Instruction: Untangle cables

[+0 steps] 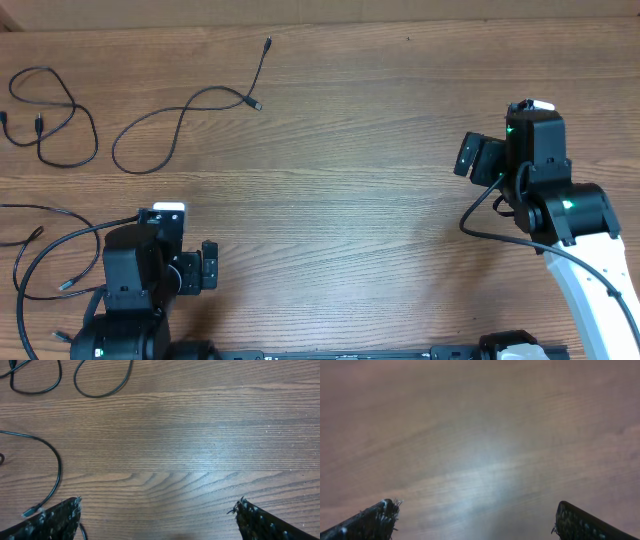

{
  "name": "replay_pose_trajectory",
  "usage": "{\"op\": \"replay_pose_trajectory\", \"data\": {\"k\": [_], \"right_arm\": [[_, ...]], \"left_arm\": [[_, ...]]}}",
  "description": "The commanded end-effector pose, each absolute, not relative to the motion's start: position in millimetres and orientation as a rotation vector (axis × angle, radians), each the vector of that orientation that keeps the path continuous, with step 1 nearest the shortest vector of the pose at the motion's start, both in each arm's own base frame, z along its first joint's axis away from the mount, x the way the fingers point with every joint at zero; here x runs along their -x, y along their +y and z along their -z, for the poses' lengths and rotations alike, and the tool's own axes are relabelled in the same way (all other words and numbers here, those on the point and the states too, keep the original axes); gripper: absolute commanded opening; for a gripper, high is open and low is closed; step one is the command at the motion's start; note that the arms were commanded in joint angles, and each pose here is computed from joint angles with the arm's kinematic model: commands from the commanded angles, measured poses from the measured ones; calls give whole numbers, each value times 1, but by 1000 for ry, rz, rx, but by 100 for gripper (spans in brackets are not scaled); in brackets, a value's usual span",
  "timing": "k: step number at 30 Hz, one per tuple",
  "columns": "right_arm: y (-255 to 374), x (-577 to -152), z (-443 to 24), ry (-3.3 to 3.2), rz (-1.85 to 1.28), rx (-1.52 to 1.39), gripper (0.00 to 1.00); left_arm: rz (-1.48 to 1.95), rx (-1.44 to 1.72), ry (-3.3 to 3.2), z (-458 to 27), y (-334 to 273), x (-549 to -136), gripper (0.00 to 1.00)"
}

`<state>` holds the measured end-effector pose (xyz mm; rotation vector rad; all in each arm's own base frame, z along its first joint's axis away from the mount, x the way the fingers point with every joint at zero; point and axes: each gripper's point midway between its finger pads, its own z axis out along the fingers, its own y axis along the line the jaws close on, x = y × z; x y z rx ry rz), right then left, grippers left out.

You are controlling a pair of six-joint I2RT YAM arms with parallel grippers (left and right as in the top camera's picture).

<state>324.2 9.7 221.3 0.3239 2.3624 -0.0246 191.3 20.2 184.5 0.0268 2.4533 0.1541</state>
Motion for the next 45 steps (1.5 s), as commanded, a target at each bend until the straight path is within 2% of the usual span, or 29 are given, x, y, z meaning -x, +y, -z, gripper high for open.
{"op": "replay_pose_trajectory", "data": {"k": [1,6,10,20,29,45], "right_arm": [[10,-329,-266,2166,-39,-325,100],[15,-335,-320,1801,-164,-304,100],[16,-321,-327,1590,-235,-278,100],[6,-271,-280,1331,-306,-181,100],[1,-261,-244,1433,-266,-193,100],[4,-239,-240,1439,-158,-88,100]], "left_arm": [[-150,-17,2449,-184,20,-190,99],[-150,-17,2449,-184,20,-190,99],[-150,-17,2449,-184,20,-190,100],[-150,-17,2449,-184,20,-190,100],[-150,-17,2449,-184,20,-190,100],[-150,-17,2449,-184,20,-190,100]]}}
